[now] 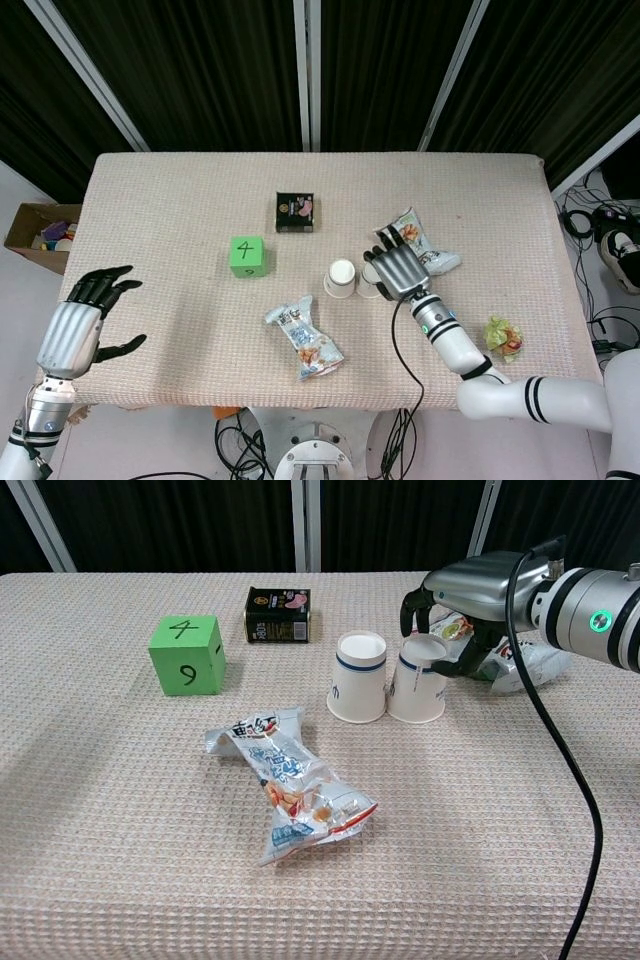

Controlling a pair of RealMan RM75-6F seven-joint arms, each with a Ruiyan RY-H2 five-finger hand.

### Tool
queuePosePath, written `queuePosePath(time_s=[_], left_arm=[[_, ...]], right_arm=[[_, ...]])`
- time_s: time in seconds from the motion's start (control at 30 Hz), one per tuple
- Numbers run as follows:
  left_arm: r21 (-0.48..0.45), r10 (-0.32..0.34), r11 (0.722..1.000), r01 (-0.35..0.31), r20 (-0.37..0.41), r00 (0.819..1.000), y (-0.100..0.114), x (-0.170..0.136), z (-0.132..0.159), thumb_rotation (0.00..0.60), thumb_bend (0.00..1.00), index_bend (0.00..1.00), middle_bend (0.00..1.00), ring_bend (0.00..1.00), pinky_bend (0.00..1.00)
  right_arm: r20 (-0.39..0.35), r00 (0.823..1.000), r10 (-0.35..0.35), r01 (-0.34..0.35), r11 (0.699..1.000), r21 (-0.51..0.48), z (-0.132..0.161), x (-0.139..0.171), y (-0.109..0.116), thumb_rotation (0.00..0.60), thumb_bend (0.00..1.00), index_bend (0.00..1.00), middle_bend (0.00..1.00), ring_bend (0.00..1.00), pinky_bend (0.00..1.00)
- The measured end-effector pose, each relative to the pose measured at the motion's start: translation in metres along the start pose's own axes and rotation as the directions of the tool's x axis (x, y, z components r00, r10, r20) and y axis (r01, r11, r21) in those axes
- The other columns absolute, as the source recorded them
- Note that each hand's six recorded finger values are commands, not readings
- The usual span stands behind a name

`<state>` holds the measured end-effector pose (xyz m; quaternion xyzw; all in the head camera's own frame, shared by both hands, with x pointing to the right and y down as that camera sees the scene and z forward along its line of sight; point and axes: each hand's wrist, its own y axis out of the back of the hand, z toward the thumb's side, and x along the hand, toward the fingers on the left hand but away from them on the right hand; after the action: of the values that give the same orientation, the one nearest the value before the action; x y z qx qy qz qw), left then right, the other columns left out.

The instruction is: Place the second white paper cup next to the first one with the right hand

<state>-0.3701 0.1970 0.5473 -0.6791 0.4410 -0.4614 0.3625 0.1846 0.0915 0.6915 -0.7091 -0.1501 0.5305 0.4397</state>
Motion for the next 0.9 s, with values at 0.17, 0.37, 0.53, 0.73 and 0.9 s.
queuePosePath(time_s=[0.17, 0.37, 0.53, 0.73, 0.9], left_arm=[[0.0, -0.003, 1.0, 0.003, 0.005, 1.0, -0.001, 0.002, 0.001, 0.6, 0.09, 0.26, 0.14, 0.13, 0.16], [0.032, -0.014, 0.999, 0.014, 0.0, 1.0, -0.001, 0.003, -0.002, 0.6, 0.09, 0.26, 0.14, 0.13, 0.16], [0.109, -0.03, 0.993, 0.038, -0.076, 0.997, 0.003, 0.001, -0.024, 0.6, 0.09, 0.26, 0.14, 0.13, 0.16], [0.237, 0.018, 0.971, 0.041, -0.241, 0.97, 0.02, -0.01, -0.079, 0.6, 0.09, 0.26, 0.14, 0.13, 0.15], [0.273, 0.055, 0.96, 0.056, -0.383, 0.922, 0.033, -0.038, -0.12, 0.6, 0.09, 0.26, 0.14, 0.13, 0.15]], right_arm=[[0.002, 1.0, 0.004, -0.004, 1.0, -0.002, -0.003, 0.006, 0.0, 0.6, 0.28, 0.03, 0.23, 0.05, 0.0], [0.007, 1.0, -0.005, 0.005, 1.0, -0.01, -0.008, 0.017, 0.006, 0.6, 0.25, 0.0, 0.16, 0.02, 0.0], [0.056, 0.995, -0.078, 0.079, 0.997, -0.02, -0.03, 0.045, 0.025, 0.6, 0.24, 0.0, 0.11, 0.0, 0.0], [0.212, 0.955, -0.209, 0.218, 0.976, -0.021, -0.092, 0.112, 0.043, 0.6, 0.26, 0.0, 0.08, 0.0, 0.0], [0.315, 0.906, -0.284, 0.32, 0.945, -0.066, -0.133, 0.176, 0.037, 0.6, 0.27, 0.0, 0.08, 0.0, 0.0]])
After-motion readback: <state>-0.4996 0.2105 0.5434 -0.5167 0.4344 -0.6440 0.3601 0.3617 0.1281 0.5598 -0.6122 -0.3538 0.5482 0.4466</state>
